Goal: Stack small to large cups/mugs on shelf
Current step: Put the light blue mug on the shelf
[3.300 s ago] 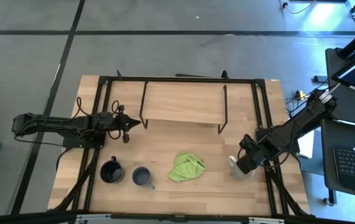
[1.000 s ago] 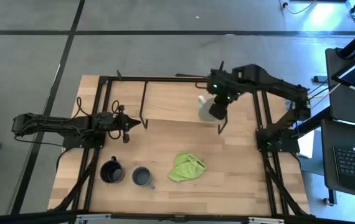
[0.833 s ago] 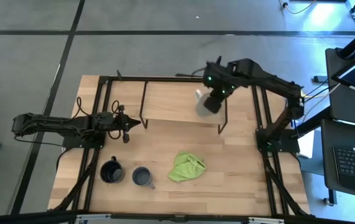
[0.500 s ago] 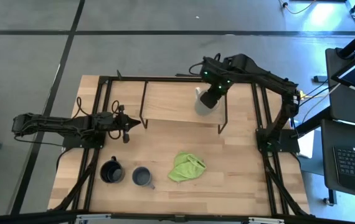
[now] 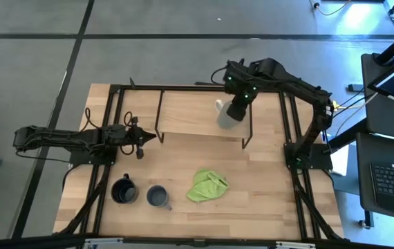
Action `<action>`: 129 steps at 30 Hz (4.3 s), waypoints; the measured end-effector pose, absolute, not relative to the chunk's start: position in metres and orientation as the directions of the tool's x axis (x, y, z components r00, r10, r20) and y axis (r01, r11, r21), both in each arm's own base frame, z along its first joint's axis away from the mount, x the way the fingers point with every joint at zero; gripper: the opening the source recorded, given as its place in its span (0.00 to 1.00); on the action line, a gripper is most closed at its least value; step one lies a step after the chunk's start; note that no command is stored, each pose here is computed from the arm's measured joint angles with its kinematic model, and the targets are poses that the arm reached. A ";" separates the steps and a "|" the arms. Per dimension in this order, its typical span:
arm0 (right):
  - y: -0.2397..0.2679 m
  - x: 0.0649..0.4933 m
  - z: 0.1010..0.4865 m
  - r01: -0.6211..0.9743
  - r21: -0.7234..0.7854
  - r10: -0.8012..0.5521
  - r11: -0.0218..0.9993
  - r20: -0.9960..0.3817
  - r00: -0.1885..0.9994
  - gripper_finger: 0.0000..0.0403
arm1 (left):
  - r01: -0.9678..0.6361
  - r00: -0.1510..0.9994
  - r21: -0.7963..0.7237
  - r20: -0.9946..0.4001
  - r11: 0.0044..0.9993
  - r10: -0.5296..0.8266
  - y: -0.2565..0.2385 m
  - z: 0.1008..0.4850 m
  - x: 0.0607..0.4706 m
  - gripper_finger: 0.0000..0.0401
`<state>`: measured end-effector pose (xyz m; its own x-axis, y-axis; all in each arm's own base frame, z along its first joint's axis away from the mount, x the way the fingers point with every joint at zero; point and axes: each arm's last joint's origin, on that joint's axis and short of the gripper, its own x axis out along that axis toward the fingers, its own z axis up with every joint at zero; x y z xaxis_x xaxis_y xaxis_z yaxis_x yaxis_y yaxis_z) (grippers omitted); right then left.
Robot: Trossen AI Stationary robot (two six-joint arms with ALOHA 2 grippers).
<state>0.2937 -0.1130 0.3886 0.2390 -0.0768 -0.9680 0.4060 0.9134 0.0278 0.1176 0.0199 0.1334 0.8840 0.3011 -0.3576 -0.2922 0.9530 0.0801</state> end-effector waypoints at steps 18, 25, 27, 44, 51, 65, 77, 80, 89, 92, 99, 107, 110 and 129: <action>-0.110 0.296 0.388 -0.017 -0.113 -0.106 0.993 -0.969 0.224 0.09 | -0.293 0.884 0.080 -0.358 0.953 0.302 0.020 0.133 0.118 0.03; -0.112 0.295 0.387 -0.021 -0.153 -0.146 0.988 -0.968 0.205 0.09 | -0.293 0.884 0.080 -0.358 0.953 0.302 0.020 0.133 0.118 0.03; -0.112 0.296 0.386 -0.038 -0.165 -0.154 0.986 -0.968 0.198 0.09 | -0.293 0.884 0.080 -0.357 0.953 0.301 0.020 0.133 0.118 0.03; -0.117 0.311 0.375 -0.237 -0.285 -0.252 0.929 -0.955 0.158 0.11 | -0.293 0.884 0.080 -0.358 0.953 0.302 0.020 0.133 0.118 0.03; -0.123 0.321 0.375 -0.199 -0.384 -0.342 0.902 -0.915 0.214 0.21 | -0.293 0.884 0.080 -0.357 0.953 0.302 0.020 0.133 0.118 0.03; -0.125 0.326 0.371 -0.174 -0.390 -0.355 0.904 -0.912 0.205 0.45 | -0.293 0.884 0.080 -0.357 0.953 0.302 0.020 0.133 0.118 0.03; -0.123 0.320 0.408 -0.096 -0.450 -0.406 0.888 -0.863 0.300 0.45 | -0.292 0.884 0.080 -0.357 0.953 0.301 0.020 0.133 0.118 0.03; -0.121 0.317 0.416 -0.017 -0.439 -0.412 0.898 -0.855 0.314 0.45 | -0.293 0.884 0.080 -0.358 0.953 0.302 0.020 0.133 0.118 0.03; -0.106 0.329 0.425 0.251 -0.225 -0.322 0.941 -0.822 0.470 0.32 | -0.292 0.884 0.080 -0.358 0.953 0.301 0.020 0.133 0.118 0.03; -0.105 0.339 0.423 0.307 -0.179 -0.318 0.935 -0.804 0.502 0.17 | -0.293 0.884 0.080 -0.357 0.953 0.301 0.020 0.133 0.118 0.03; -0.113 0.361 0.396 0.547 -0.085 -0.357 0.833 -0.838 0.414 0.03 | -0.293 0.884 0.080 -0.358 0.953 0.301 0.020 0.133 0.118 0.03; -0.123 0.358 0.386 0.660 -0.189 -0.464 0.727 -0.844 0.269 0.01 | -0.292 0.884 0.080 -0.358 0.953 0.301 0.020 0.133 0.118 0.03; -0.130 0.352 0.381 0.709 -0.183 -0.451 0.681 -0.868 0.209 0.01 | -0.292 0.884 0.080 -0.358 0.953 0.301 0.020 0.133 0.118 0.03; -0.124 0.354 0.379 0.646 -0.053 -0.295 0.761 -0.916 0.272 0.03 | -0.293 0.884 0.080 -0.358 0.953 0.301 0.020 0.133 0.118 0.03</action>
<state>0.3541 -0.1237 0.3790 0.2718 -0.2945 -0.9162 0.6462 0.7613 -0.0530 0.1176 0.0200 0.1334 0.8839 0.3015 -0.3576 -0.2925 0.9529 0.0803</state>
